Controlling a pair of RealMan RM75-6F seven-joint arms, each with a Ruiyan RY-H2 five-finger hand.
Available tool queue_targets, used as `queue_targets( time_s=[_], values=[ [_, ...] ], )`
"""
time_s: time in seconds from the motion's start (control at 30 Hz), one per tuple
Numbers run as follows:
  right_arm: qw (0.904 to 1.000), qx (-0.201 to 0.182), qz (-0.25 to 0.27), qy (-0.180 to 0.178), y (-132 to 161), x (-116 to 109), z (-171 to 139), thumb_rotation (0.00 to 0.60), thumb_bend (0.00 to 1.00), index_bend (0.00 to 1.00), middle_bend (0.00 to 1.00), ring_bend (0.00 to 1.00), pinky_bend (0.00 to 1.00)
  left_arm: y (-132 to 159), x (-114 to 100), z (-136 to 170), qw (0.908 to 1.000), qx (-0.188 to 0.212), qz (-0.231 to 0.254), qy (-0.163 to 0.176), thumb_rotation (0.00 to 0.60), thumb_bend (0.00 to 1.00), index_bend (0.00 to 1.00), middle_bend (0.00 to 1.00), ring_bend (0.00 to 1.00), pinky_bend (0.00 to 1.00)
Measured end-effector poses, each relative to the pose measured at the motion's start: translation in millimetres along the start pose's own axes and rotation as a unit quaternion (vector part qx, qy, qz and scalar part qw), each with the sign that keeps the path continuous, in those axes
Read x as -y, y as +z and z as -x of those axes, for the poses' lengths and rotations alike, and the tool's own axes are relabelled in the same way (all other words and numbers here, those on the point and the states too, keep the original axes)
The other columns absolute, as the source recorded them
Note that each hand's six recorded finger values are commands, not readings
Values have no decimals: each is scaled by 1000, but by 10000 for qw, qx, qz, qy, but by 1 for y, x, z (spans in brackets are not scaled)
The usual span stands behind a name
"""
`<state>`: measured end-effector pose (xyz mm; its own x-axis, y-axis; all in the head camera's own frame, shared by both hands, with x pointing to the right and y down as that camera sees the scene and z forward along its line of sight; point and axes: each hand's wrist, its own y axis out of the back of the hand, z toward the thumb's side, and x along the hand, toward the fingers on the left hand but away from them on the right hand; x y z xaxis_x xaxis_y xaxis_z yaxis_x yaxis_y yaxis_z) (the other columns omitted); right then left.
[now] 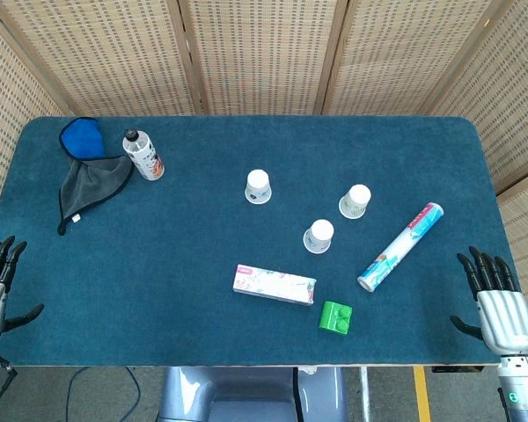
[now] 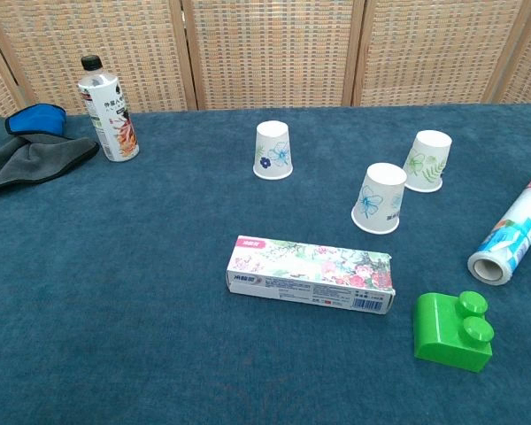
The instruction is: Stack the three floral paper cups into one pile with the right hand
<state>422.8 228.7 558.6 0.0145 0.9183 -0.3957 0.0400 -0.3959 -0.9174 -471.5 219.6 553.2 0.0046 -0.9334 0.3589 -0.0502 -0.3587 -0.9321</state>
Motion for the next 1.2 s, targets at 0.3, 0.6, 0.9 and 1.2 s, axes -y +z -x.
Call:
queue_targets(
  time_s=[0.3, 0.6, 0.9, 1.2],
  values=[
    [10000, -57, 18, 13, 4, 2, 1, 600, 0, 24, 0, 0, 0, -1, 3, 0, 9999, -49, -49, -93, 600, 156, 0, 0, 0, 91],
    [9999, -117, 71, -22, 6, 1, -1, 600, 0, 42, 0, 0, 0, 1, 1, 1, 9999, -43, -56, -79, 600, 156, 0, 0, 0, 91],
    [9998, -156, 110, -63, 7, 1, 0, 600, 0, 100, 0, 0, 0, 3, -1, 2, 10000, -8, -35, -38, 600, 156, 0, 0, 0, 91],
    [9994, -207, 155, -237, 9, -2, 2, 600, 0, 155, 0, 0, 21, 1, -1, 1, 10000, -38, -24, -54, 600, 156, 0, 0, 0, 91]
  ],
)
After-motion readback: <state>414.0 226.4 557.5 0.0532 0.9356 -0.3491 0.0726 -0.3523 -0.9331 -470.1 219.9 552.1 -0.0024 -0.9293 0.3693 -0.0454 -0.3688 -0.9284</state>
